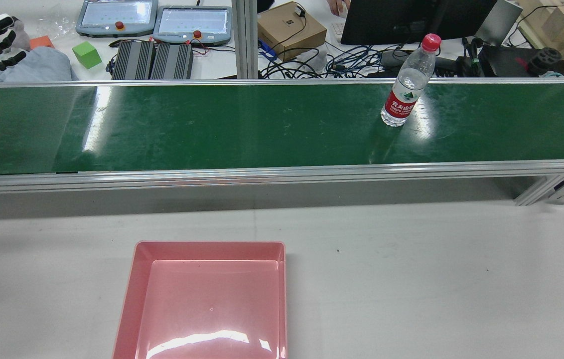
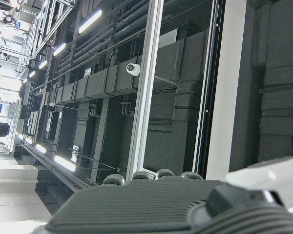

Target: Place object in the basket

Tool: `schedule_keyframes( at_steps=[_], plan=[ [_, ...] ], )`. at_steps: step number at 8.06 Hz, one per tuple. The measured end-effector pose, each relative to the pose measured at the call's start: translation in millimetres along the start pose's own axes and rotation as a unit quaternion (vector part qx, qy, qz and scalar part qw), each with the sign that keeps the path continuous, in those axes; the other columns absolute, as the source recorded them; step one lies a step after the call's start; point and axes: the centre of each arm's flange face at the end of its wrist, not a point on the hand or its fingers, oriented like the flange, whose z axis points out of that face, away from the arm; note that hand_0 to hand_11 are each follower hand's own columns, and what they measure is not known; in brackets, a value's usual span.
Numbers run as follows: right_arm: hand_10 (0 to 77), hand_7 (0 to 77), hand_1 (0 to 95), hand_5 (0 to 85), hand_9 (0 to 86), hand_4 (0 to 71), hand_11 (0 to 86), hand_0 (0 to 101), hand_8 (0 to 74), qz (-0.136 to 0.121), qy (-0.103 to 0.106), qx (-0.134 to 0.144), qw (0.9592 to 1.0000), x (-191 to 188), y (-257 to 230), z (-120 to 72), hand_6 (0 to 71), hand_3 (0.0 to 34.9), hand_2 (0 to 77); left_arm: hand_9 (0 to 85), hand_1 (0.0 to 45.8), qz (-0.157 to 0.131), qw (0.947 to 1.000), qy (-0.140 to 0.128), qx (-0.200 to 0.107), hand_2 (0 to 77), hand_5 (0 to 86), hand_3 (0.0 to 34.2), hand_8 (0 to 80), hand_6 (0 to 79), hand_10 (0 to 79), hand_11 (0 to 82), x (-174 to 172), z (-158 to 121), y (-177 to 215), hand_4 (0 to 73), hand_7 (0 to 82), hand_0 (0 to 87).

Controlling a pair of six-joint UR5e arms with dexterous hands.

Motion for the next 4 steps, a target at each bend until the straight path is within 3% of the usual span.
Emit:
schedule_keyframes(
  at_steps=[4],
  plan=[
    [0.0,0.5,0.0,0.0,0.0,0.5,0.0,0,0.0,0.0,0.0,0.0,1.0,0.0,0.0,0.0,0.0,0.1,1.1,0.5,13.6,0.0,1.0,0.0,-0.001,0.5,11.4,0.0,2.2,2.2,5.4,10.4,0.2,0.1,0.7,11.4,0.5,53.0]
  ],
)
